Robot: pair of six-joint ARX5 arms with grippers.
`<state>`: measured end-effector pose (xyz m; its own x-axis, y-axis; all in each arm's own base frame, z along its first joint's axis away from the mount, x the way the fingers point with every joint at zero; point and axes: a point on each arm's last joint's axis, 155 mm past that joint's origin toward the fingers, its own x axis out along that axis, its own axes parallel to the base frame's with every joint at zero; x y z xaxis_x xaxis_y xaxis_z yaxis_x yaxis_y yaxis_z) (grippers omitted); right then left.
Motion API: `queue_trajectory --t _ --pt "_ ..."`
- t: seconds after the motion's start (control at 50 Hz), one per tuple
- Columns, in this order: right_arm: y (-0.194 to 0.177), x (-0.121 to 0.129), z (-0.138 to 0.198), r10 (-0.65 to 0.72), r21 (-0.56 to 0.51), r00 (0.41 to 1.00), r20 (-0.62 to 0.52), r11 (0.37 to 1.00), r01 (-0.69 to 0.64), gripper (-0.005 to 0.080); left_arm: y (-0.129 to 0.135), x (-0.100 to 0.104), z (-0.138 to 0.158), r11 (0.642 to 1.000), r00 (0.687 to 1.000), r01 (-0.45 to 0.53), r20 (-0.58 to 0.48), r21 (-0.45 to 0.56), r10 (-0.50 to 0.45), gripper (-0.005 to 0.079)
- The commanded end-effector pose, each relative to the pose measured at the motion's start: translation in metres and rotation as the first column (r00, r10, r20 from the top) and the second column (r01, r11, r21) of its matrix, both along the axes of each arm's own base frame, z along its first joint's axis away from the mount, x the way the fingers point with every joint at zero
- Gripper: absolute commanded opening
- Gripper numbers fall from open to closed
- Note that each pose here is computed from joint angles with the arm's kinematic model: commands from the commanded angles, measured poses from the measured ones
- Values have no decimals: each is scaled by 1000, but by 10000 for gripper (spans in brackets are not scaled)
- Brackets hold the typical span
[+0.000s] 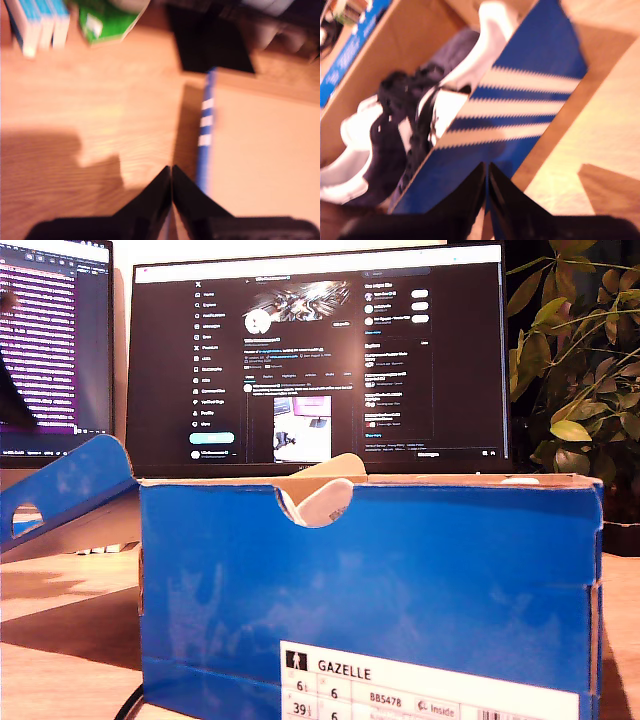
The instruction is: Close the blue shoebox by pushing the lid with your left arm and holding the box in place with your right arm
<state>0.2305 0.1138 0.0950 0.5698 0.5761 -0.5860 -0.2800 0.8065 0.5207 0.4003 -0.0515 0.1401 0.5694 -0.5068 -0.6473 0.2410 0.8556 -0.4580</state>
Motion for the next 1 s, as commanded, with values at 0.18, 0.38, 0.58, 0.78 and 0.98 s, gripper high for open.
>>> queue_trajectory --t 0.18,0.38,0.58,0.78,0.98 --pt "16 1 -1 67 -1 998 -3 998 -67 -13 0 6 -59 997 977 58 -202 -56 -68 -19" --pt "29 4 -6 103 7 995 -12 995 -103 -13 -7 0 -88 988 940 77 -322 -133 -116 -19" --pt "44 10 -12 130 4 991 -12 991 -130 -13 -23 -15 -89 962 902 113 -380 -249 -205 -19" --pt "57 16 -17 153 16 988 -12 988 -153 -13 -36 -31 -86 948 869 124 -429 -292 -246 -19" --pt "60 20 -15 147 18 989 4 989 -147 -12 -54 -43 -85 936 843 185 -441 -298 -307 -19"
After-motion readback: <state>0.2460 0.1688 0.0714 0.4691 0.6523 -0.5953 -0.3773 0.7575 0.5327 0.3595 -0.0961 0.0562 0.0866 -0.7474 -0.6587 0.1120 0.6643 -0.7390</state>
